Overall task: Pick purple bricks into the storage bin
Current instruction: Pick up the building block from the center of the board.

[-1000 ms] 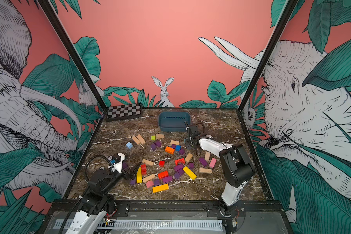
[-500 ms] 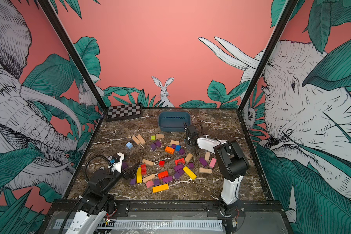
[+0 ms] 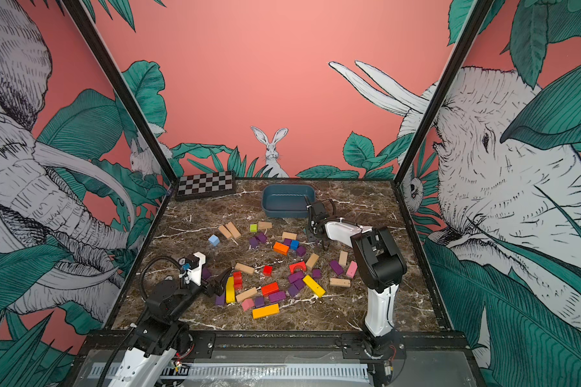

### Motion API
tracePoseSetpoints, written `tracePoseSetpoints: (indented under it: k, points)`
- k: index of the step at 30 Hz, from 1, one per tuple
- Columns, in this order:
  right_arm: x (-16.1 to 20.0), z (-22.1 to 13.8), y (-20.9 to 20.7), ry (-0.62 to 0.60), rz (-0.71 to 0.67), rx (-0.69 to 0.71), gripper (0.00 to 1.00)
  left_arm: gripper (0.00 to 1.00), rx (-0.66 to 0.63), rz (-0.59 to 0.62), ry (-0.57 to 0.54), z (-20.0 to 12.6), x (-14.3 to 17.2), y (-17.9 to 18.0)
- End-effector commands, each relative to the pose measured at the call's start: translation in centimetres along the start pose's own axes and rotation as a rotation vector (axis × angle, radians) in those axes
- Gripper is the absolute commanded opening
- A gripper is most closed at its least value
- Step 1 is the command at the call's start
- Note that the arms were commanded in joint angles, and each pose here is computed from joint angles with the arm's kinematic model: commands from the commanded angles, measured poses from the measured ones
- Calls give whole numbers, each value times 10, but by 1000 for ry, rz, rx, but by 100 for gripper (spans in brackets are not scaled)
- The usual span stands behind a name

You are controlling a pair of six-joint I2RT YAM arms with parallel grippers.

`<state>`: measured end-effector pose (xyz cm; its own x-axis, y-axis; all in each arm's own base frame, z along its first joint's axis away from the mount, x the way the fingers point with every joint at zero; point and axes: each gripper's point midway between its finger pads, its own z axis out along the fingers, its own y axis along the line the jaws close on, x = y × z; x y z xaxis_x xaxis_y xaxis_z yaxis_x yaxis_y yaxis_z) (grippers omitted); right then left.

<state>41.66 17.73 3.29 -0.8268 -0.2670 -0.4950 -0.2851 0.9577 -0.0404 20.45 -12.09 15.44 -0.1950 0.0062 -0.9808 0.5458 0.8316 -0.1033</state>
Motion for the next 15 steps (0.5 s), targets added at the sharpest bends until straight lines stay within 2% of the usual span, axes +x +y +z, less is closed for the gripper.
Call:
tracePoseSetpoints:
  k: [1, 5, 9, 12, 15]
  points:
    - [6, -1, 3, 25, -4, -22, 42, 99, -4, -5, 13, 1, 5, 1]
    - [14, 3, 4, 14, 5, -21, 40, 99, -2, -5, 10, 1, 5, 0]
    - [13, 0, 1, -9, 24, -7, 27, 99, -4, -5, 9, 1, 5, 1]
    - [4, -16, -2, -39, 15, 10, 14, 99, -3, -5, 9, 1, 5, 1]
    - [-12, -40, -1, -79, -18, 23, 13, 99, -3, -5, 11, 1, 5, 1]
